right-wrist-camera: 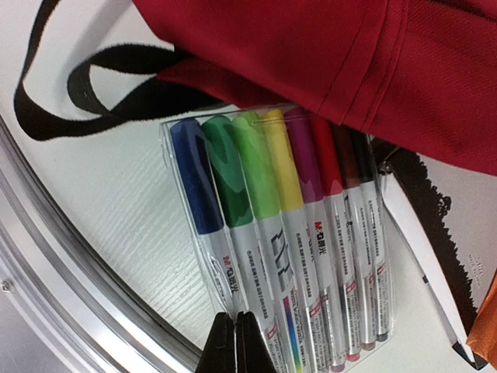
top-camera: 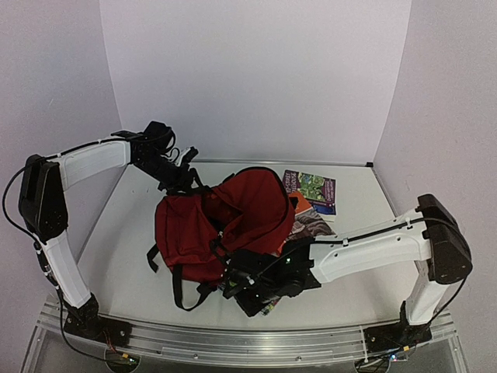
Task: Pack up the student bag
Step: Pick up the stationery from the center of the board.
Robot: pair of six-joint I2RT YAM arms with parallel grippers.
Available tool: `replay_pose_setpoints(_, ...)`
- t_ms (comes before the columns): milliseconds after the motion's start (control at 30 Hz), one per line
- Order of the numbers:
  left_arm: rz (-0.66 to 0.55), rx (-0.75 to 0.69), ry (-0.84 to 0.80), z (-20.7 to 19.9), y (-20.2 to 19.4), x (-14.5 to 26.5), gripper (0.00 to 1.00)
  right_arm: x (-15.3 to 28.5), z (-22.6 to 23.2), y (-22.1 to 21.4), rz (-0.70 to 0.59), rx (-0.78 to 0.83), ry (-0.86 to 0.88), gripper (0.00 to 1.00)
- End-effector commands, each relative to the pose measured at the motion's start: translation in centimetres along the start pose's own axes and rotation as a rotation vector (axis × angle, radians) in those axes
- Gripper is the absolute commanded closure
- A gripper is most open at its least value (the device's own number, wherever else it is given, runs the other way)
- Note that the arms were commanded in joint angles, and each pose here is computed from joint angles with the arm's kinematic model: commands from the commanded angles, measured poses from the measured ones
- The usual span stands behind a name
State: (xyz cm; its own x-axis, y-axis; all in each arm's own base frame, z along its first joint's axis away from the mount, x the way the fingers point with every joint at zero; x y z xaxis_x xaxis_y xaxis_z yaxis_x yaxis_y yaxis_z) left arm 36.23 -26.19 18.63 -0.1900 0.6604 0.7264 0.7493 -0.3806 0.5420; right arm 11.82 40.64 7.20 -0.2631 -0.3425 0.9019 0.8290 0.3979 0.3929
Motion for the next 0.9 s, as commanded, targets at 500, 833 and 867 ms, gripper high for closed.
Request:
replay_pose_setpoints(500,-0.219,0.501,-0.106,-8.0,-6.7,-0.1,0.32,1.4,-2.2,2.9,-0.099,-0.117,0.069,1.00)
replay_pose_setpoints(833,-0.036,0.656,-0.177,-11.0,-13.6,-5.5,0.36,1.0,-2.4,3.3,-0.107,-0.132,0.060,1.00)
replay_pose_setpoints(867,-0.027,0.663,-0.182,-11.1,-14.0,-5.9,0.37,1.0,-2.4,3.3,-0.106,-0.133,0.060,1.00)
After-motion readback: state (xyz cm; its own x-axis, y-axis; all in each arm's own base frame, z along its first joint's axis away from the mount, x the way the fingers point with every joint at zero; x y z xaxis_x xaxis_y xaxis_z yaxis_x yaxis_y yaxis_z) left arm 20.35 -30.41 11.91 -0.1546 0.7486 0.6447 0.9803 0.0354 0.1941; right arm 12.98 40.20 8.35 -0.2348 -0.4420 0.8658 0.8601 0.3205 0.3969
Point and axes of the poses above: each gripper's point midway between its finger pads, its own x axis back along the fingers, its own z axis along the line the jaws close on, y = z × x, the point moved 1 cm from there along x, back along the fingers, and after that the axes turned 15 degrees about -x, right-handed, at the moved point
